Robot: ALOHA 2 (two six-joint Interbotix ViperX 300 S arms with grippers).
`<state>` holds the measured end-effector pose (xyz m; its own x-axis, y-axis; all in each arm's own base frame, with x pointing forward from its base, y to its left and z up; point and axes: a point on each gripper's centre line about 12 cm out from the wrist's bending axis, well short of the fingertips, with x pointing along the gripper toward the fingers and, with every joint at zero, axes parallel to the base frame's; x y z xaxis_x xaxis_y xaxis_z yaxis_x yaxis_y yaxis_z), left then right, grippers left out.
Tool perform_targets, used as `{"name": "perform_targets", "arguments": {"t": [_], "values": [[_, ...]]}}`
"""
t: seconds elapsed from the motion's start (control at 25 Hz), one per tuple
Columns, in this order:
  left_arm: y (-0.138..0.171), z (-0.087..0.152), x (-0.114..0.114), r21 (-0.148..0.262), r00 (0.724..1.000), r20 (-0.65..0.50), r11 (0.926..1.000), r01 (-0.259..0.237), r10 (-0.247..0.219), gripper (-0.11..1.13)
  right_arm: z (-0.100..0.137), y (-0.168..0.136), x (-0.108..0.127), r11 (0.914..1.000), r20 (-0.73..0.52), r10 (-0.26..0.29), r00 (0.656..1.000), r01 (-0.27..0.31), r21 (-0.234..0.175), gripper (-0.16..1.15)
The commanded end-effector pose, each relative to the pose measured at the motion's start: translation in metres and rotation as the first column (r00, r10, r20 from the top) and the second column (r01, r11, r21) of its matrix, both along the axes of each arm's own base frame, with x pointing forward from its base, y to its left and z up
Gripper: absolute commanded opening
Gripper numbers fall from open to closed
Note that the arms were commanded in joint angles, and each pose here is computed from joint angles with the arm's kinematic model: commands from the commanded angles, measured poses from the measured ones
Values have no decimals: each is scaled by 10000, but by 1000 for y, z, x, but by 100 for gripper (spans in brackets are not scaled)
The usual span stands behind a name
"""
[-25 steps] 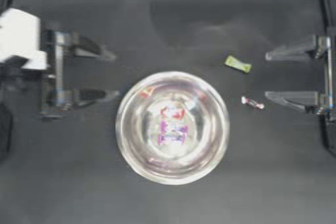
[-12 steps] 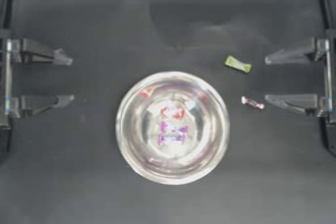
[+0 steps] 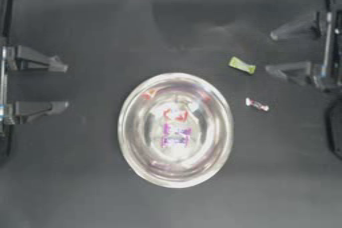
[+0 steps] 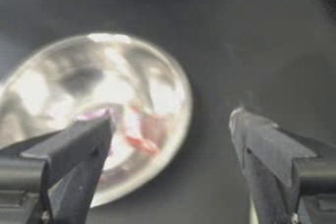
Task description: Put candies in bowl
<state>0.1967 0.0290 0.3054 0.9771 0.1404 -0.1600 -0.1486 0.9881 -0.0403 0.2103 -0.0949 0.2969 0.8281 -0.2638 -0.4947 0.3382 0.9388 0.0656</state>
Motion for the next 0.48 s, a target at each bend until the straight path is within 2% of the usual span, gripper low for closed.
{"name": "perform_targets", "arguments": {"t": [0.04, 0.24, 0.48], "values": [[0, 4, 0, -22, 9999, 158, 10000, -25, 25, 99, 7, -24, 7, 9995, -1037, -303, 9941, 308, 32, 100], [0, 2, 0, 1, 9999, 108, 10000, -22, 22, 99, -1, -51, 15, 9983, -2605, -365, 9648, 471, 347, 100], [1, -5, -1, -54, 10000, -54, 10000, -70, 70, 101, -18, -73, 30, 9974, -4083, -87, 9128, 374, 623, 100]]}}
